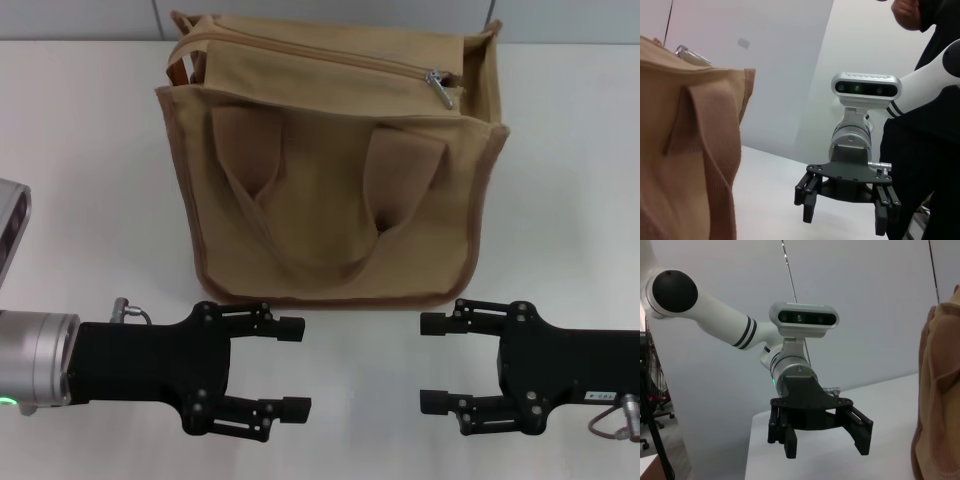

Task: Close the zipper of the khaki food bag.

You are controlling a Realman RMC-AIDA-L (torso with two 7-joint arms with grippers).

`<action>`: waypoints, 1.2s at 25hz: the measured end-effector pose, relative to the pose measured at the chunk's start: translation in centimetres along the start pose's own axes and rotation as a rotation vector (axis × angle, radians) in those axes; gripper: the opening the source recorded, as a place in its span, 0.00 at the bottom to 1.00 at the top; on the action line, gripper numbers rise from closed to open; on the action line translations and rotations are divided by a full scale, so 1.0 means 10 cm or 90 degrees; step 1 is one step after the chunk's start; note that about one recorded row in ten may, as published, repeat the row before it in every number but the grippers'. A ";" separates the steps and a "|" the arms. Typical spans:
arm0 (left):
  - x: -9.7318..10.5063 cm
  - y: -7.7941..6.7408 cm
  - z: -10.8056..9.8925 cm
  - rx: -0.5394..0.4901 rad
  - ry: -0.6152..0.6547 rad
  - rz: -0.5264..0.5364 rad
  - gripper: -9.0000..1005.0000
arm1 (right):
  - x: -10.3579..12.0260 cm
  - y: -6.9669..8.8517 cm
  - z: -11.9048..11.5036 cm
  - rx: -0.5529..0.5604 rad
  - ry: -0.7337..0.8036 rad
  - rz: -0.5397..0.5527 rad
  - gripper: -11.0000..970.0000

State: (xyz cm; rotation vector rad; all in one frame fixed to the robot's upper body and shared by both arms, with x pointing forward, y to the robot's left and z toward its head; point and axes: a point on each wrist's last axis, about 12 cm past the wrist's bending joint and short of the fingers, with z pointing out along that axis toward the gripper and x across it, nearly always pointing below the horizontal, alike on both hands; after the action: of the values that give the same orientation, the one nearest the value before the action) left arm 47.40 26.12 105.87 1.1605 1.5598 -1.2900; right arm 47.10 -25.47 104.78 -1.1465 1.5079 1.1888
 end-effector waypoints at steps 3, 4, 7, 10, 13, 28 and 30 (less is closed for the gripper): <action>0.01 0.00 -0.02 0.001 0.005 -0.001 0.82 | 0.00 0.00 0.01 -0.002 -0.002 0.000 0.80; 0.01 0.00 -0.02 0.001 0.005 -0.001 0.82 | 0.00 0.01 0.02 -0.004 -0.003 0.001 0.80; 0.01 0.00 -0.02 0.002 0.006 -0.002 0.82 | 0.00 0.01 0.02 -0.004 -0.003 0.001 0.80; 0.01 0.00 -0.02 0.002 0.007 -0.002 0.82 | 0.00 0.01 0.02 -0.004 -0.003 0.001 0.80; 0.01 0.00 -0.02 0.003 0.007 -0.002 0.82 | 0.00 0.00 0.02 -0.004 -0.003 0.001 0.80; 0.00 0.01 -0.02 -0.002 0.006 -0.006 0.82 | 0.00 0.00 0.02 -0.008 0.002 0.004 0.80; 0.00 0.01 -0.02 -0.002 0.006 -0.006 0.82 | 0.00 0.00 0.02 -0.008 0.002 0.004 0.80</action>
State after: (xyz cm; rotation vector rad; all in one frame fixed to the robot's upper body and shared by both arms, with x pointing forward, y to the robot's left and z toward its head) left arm 47.46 26.35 105.85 1.1597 1.5747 -1.2899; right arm 47.14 -25.27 104.75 -1.1542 1.5091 1.2026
